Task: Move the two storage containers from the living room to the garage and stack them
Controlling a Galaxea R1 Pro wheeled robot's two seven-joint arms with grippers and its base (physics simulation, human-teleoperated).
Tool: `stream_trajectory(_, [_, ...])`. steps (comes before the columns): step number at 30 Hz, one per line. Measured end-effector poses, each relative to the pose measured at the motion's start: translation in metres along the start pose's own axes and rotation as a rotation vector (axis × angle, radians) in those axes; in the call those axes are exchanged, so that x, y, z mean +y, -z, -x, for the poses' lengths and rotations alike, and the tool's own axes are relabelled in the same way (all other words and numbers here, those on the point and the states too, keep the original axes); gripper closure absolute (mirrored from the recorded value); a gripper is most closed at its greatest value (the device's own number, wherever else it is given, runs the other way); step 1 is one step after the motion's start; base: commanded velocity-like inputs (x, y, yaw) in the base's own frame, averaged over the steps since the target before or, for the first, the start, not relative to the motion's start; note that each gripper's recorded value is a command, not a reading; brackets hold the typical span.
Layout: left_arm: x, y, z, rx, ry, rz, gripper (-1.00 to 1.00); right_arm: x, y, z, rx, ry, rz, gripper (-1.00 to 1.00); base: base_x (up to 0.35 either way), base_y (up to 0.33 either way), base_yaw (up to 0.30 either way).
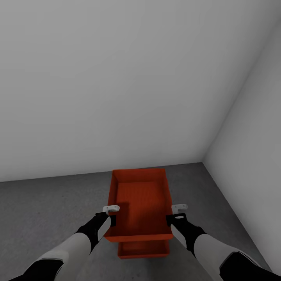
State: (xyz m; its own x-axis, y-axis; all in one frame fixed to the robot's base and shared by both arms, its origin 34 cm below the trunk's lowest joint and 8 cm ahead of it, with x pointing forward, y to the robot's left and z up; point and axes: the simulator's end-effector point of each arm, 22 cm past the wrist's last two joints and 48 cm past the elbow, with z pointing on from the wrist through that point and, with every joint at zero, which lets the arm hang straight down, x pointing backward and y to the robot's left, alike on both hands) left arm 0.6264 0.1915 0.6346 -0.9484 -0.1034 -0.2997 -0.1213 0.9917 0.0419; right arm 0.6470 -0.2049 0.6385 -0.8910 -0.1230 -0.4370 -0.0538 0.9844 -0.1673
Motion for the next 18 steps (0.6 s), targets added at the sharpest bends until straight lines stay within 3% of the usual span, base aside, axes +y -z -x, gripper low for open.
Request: stream_trajectory(18, [-0.0006, -0.0092, -0.001, 0.0, 0.0, 0.0, 1.0, 0.0014, -0.0089, -0.0024, 0.0, 0.0, 0.0, 1.0, 0.0, 0.0, 0.0])
